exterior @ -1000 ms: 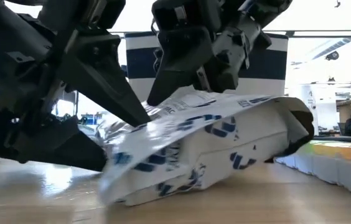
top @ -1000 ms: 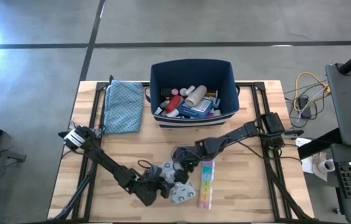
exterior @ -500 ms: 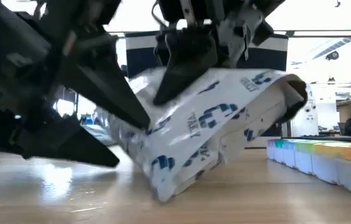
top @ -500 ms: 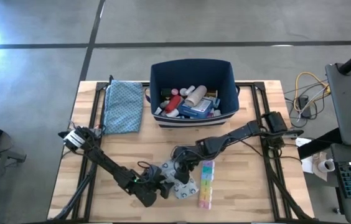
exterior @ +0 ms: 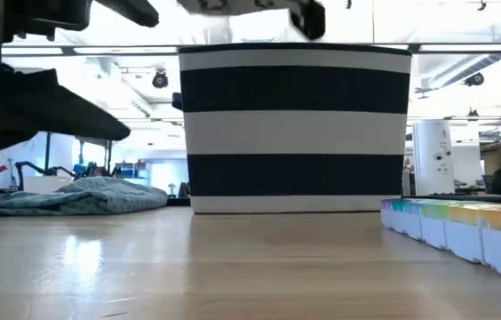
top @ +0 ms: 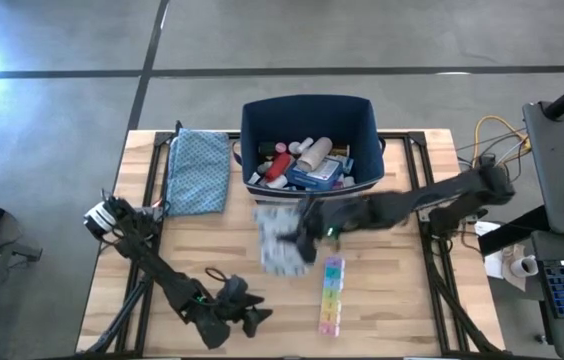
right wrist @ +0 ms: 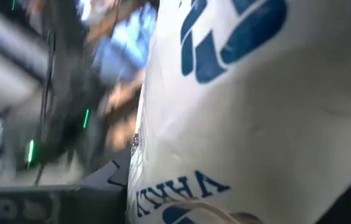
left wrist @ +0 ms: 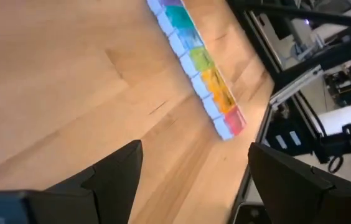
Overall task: Pick & place medical supplies in basket/bin
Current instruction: Put the mailer bag into the blue bin
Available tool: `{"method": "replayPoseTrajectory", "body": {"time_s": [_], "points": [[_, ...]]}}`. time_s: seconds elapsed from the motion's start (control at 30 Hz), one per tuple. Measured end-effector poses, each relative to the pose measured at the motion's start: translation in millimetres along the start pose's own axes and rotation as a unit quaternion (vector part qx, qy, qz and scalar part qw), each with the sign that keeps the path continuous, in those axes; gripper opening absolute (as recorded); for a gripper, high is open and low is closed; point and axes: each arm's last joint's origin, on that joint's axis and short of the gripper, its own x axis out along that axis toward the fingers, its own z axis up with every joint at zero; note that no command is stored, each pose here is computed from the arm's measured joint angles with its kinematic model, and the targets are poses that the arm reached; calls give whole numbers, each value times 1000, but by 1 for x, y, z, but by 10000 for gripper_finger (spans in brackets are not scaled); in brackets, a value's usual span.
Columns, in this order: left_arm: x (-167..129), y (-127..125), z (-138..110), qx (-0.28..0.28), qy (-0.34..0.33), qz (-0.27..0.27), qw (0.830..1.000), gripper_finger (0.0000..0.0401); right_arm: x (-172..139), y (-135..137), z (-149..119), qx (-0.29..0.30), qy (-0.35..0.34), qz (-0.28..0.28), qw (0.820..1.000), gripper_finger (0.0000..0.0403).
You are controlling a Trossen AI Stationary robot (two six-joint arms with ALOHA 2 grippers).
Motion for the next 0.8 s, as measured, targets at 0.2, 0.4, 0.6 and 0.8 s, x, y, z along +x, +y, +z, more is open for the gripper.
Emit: {"method": "replayPoseTrajectory", "body": {"time_s": [0.2, 0.4, 0.6, 0.8], "points": [[5, 1, 6, -5, -13, 5, 1000, 272, -63, -29, 69, 4, -129, -88, 988, 172], [14, 2, 18, -16, -28, 15, 999, 272, -97, -94, 107, 28, -130, -260, 956, 172], [23, 4, 29, -54, -43, 24, 997, 272, -93, -149, 103, 25, -1, -318, 948, 173], [24, 5, 31, -79, -46, 24, 996, 272, -70, -169, 93, -15, 83, -318, 944, 202]]}}
